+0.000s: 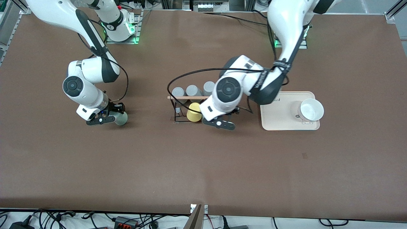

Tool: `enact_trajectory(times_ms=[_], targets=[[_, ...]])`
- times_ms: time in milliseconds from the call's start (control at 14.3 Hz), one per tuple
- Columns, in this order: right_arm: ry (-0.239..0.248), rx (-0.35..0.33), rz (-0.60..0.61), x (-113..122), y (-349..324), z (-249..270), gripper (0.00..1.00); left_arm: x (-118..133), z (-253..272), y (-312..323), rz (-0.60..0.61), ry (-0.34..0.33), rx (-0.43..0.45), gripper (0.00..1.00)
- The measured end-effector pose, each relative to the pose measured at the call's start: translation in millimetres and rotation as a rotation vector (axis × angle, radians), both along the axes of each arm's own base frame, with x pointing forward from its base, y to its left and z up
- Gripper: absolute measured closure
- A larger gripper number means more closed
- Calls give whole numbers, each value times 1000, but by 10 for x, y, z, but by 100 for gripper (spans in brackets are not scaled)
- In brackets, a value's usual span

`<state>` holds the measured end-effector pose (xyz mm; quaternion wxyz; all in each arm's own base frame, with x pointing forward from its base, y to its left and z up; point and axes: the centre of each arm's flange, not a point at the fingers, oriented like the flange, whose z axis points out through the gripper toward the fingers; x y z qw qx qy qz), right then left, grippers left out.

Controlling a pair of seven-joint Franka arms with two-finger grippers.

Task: Hang scattered cups on rack with three cups
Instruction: 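Release the blue cup and withdraw while the right gripper lifts the mint cup, then carry the mint-green cup to the rack with the right gripper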

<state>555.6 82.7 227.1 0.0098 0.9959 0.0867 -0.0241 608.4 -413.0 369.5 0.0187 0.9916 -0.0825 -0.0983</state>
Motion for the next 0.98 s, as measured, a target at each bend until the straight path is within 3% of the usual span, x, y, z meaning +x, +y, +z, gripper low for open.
enact_trajectory(times_ms=[279,489,699,978], targets=[[-31,0,-7,100,16,339,34,422,591,1098,152,4,7,0],[0,-12,-87,271,323,1131,34,675,943,1954,269,-35,10,0],[-15,51,-215,335,947,1877,34,737,1256,2538,304,-86,63,0],[-34,118,-362,177,1854,2190,34,735,1638,3198,283,-133,66,0]])
